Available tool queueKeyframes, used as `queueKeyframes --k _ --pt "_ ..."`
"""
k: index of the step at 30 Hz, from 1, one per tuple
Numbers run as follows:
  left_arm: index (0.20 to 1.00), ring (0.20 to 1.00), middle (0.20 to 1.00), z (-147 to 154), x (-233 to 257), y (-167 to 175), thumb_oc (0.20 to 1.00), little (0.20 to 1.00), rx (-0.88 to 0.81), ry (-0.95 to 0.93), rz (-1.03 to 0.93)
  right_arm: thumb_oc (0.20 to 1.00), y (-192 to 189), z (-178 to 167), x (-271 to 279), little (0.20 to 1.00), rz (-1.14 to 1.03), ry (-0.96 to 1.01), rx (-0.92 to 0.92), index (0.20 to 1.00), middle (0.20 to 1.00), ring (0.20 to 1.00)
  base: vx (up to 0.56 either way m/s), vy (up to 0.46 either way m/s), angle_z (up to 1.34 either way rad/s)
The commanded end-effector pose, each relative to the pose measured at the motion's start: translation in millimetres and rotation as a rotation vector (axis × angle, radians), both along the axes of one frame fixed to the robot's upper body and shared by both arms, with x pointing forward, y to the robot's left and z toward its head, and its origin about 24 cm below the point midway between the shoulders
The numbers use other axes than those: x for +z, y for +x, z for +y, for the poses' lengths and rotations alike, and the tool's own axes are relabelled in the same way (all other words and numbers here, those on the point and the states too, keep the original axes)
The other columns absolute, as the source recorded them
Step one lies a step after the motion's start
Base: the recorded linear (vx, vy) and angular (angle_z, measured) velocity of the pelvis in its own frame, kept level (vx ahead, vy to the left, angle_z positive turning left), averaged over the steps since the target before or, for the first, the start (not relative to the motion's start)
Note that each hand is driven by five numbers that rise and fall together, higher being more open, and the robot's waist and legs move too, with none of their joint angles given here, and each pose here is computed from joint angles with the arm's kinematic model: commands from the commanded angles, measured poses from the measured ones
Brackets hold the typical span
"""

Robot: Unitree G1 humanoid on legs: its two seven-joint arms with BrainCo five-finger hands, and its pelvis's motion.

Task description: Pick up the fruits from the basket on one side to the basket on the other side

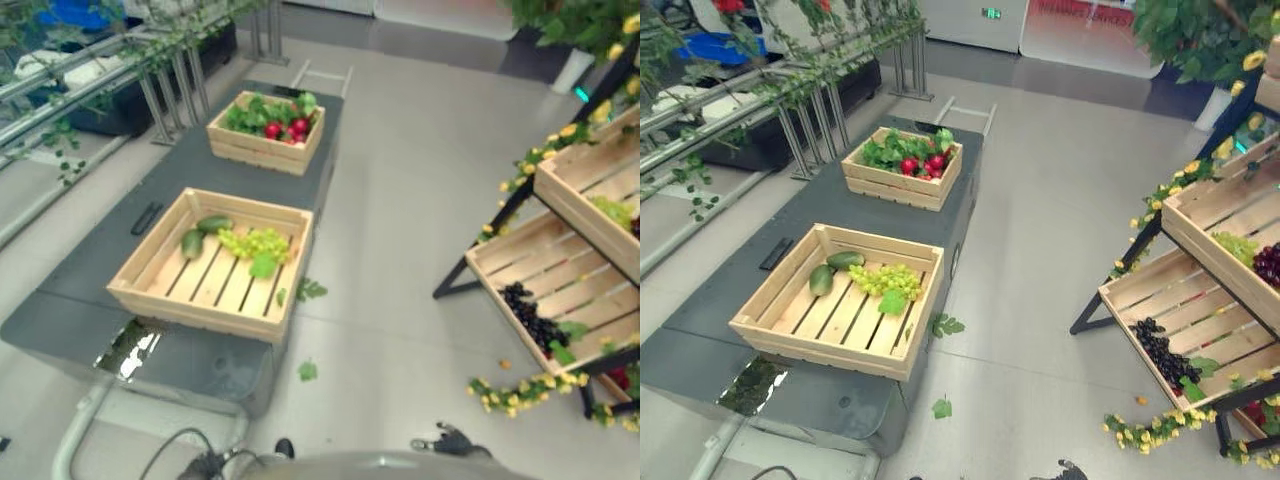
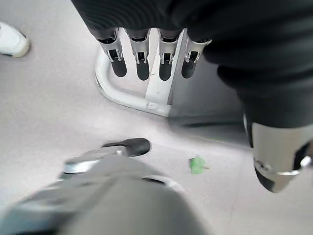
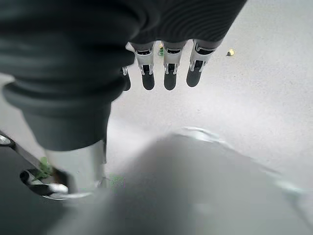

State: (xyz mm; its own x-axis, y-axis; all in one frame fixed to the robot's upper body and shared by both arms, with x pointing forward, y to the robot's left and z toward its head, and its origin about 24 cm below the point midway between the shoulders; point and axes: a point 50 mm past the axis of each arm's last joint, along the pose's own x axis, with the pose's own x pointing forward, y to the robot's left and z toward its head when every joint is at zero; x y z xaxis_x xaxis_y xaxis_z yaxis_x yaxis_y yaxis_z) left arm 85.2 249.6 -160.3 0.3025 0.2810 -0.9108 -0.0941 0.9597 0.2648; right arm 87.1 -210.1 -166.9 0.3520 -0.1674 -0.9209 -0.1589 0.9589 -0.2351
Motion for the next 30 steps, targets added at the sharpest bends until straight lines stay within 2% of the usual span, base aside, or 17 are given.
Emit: queueKeyframes --k 1,8,14,22,30 --pt "1.0 1.0 1.0 -1.6 -2.4 -9.2 1.0 1.0 -0.022 -0.019 0.037 1.0 -2.1 -10.2 0.7 1.0 0.025 -0.023 0.006 1.0 1.0 1.0 0.17 -0.057 1.12" --pt "1.0 1.0 1.0 6.8 0.4 -7.4 1.0 1.0 -0.028 0.003 0.028 1.0 -6.0 -22.2 2.6 1.0 0.051 -0.072 0.092 1.0 1.0 1.0 0.13 -0.125 0.85" --pt "1.0 1.0 1.0 -2.4 -5.6 -27.8 1.0 1.0 0.072 -0.069 0.064 1.0 -7.7 -36.3 5.3 1.0 0.046 -0.07 -0.014 1.0 1.0 1.0 0.1 -0.149 0.38" --pt "1.0 1.0 1.0 -20.5 -9.8 -26.0 1.0 1.0 0.082 -0.12 0.068 1.0 -8.4 -25.8 2.5 1.0 0.025 -0.028 -0.106 1.0 1.0 1.0 0.04 -0.152 0.02" --pt "1.0 1.0 1.0 -29.1 -11.5 -24.5 1.0 1.0 0.033 -0.125 0.087 1.0 -9.0 -21.3 1.2 1.0 0.055 -0.042 -0.02 1.0 1.0 1.0 0.0 -0.019 0.35"
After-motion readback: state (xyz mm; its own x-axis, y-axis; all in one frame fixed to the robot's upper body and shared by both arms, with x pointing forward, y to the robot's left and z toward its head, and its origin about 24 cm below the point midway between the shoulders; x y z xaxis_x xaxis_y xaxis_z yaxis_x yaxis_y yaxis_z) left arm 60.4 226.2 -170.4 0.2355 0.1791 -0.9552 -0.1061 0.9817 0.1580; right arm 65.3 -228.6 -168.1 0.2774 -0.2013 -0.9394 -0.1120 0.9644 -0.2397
